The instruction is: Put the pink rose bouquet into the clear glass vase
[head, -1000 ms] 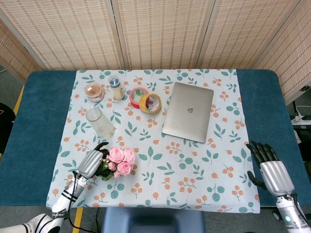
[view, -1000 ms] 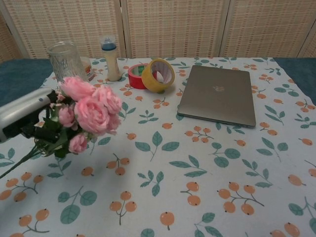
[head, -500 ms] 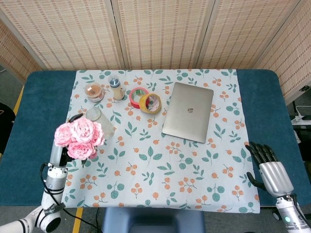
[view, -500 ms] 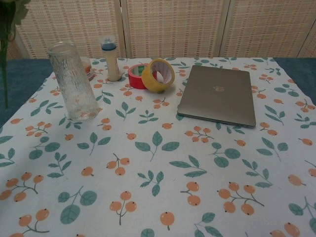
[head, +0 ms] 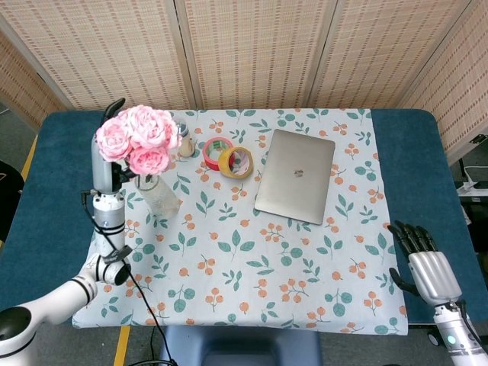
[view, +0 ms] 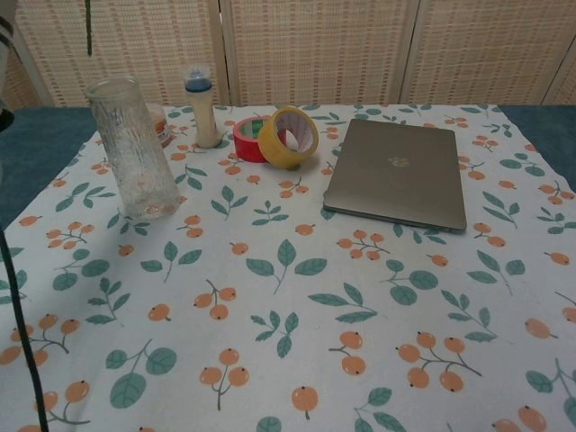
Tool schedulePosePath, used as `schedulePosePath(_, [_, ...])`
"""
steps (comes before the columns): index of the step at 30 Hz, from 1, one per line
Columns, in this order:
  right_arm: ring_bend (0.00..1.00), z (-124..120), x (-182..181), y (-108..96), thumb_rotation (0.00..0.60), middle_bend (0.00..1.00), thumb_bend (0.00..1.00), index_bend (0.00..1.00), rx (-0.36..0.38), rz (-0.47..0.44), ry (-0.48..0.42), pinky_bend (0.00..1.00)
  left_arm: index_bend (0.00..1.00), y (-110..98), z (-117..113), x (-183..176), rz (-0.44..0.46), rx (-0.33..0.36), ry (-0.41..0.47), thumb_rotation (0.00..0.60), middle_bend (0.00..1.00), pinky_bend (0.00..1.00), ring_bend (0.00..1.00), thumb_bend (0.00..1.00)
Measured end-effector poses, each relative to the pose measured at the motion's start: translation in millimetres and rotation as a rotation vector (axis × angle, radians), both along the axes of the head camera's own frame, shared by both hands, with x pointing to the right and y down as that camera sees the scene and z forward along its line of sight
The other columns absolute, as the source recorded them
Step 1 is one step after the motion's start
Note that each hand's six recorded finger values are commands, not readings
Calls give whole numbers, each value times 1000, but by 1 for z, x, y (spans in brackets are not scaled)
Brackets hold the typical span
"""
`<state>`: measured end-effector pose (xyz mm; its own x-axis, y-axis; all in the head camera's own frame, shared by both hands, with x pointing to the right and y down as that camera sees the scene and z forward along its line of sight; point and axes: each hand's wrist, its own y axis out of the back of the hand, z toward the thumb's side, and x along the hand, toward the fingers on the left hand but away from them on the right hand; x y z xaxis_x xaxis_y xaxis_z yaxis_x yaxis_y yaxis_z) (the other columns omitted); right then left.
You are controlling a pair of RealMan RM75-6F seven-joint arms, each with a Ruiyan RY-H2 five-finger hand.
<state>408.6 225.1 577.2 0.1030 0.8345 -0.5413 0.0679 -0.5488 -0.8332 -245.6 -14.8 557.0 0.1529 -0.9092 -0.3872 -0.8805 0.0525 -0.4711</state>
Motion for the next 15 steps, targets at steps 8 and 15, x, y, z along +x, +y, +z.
schedulePosePath(8, [0,2,5,-5,600,0,307,0,-1,21,5,0,633,-24,18,12,-33,-46,-40,600,752,176,460,518])
schedulePosePath(15, [0,2,8,-5,600,0,307,0,-3,25,7,0,635,-29,40,11,-40,-85,-103,600,753,183,460,517])
